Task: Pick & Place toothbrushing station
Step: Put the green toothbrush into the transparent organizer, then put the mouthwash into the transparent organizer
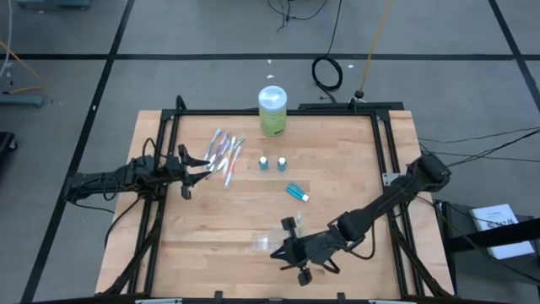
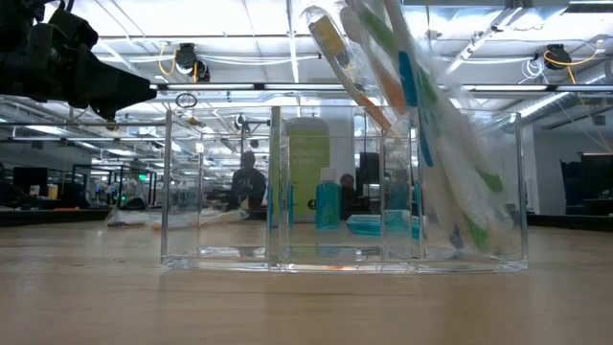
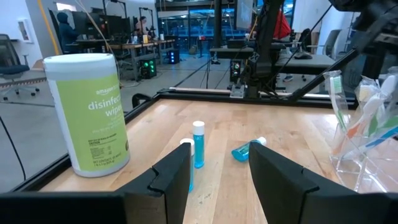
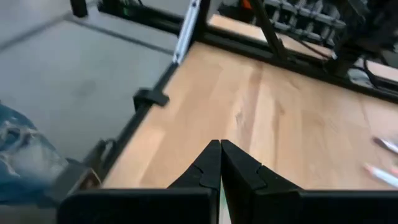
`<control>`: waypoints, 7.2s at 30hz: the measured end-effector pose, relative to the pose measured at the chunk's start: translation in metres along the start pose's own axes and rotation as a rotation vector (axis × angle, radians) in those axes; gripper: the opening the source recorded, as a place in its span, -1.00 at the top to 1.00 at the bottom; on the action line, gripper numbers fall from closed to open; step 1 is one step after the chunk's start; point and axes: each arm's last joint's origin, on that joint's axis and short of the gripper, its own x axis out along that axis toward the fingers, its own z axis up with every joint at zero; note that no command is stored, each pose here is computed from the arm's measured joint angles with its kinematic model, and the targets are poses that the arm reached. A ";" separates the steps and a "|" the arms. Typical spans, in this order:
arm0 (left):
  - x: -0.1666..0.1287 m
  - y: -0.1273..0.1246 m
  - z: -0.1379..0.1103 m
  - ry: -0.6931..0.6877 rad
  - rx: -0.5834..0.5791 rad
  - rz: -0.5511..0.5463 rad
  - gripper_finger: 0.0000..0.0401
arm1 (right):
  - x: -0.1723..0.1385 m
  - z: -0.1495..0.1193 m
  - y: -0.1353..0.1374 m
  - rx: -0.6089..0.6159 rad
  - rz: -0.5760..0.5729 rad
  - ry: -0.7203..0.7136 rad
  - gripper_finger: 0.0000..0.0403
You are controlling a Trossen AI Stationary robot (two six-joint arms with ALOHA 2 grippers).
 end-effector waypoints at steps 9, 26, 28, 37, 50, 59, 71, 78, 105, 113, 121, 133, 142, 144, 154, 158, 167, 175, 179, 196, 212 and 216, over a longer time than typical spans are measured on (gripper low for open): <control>0.000 0.000 0.000 0.000 0.000 0.000 0.17 | -0.031 -0.001 0.005 0.028 -0.111 0.121 1.00; 0.000 0.000 0.000 0.000 0.000 0.000 0.17 | -0.052 -0.022 0.007 0.175 -0.179 0.344 1.00; 0.000 0.000 0.000 0.000 0.000 0.000 0.17 | -0.052 -0.020 0.008 0.166 -0.172 0.326 1.00; 0.000 0.000 0.000 0.000 0.000 0.000 0.17 | -0.074 0.015 0.016 0.088 -0.171 0.052 1.00; 0.000 0.000 0.000 0.000 0.000 0.000 0.17 | -0.022 0.006 -0.018 0.128 -0.057 0.061 1.00; 0.000 0.000 0.000 0.000 0.000 0.000 0.17 | -0.025 -0.011 -0.025 0.201 -0.082 0.243 1.00; 0.000 0.000 0.000 0.000 0.000 0.000 0.17 | -0.054 0.008 -0.012 0.136 -0.057 0.145 1.00; 0.000 0.000 0.000 0.000 0.000 0.000 0.17 | -0.102 0.011 -0.003 0.074 -0.294 0.108 1.00; 0.000 0.000 0.000 0.000 0.000 0.000 0.17 | -0.075 -0.213 -0.059 0.405 -0.535 0.045 -0.18; 0.000 0.000 0.000 0.000 0.000 0.000 0.17 | -0.060 -0.222 -0.069 0.403 -0.542 0.114 -0.10; 0.000 0.000 0.000 0.000 0.000 0.000 0.17 | -0.049 -0.230 -0.076 0.438 -0.503 0.126 -0.06; 0.000 0.000 0.000 0.000 0.000 0.000 0.17 | -0.044 -0.237 -0.082 0.424 -0.531 0.137 0.15; 0.000 0.000 0.000 0.000 0.000 0.000 0.17 | -0.043 -0.235 -0.087 0.410 -0.521 0.124 0.35; 0.000 0.000 0.000 0.000 0.000 0.000 0.17 | -0.043 -0.236 -0.088 0.416 -0.515 0.129 0.36; 0.000 0.000 0.000 0.000 0.000 0.000 0.17 | -0.042 -0.236 -0.092 0.388 -0.484 0.140 0.57; 0.000 0.000 0.000 0.000 0.000 0.000 0.17 | -0.042 -0.235 -0.092 0.372 -0.482 0.140 0.57; 0.000 0.000 0.000 0.000 0.000 0.000 0.17 | -0.046 -0.224 -0.093 0.380 -0.445 0.087 0.57; 0.000 0.000 0.000 0.000 0.000 0.000 0.17 | -0.070 -0.190 -0.097 0.358 -0.417 -0.013 0.57; 0.000 0.000 0.000 0.000 0.000 0.000 0.17 | -0.086 -0.175 -0.100 0.323 -0.411 -0.058 0.57; 0.000 0.000 0.000 -0.003 0.000 0.000 0.17 | -0.108 -0.156 -0.103 0.154 -0.417 -0.115 0.55; -0.003 0.001 0.023 -0.240 -0.309 -0.029 0.17 | -0.120 -0.130 -0.109 0.175 -0.323 0.309 0.56; -0.003 0.001 0.023 -0.236 -0.381 -0.038 0.17 | -0.124 -0.136 -0.108 0.251 -0.314 0.389 0.56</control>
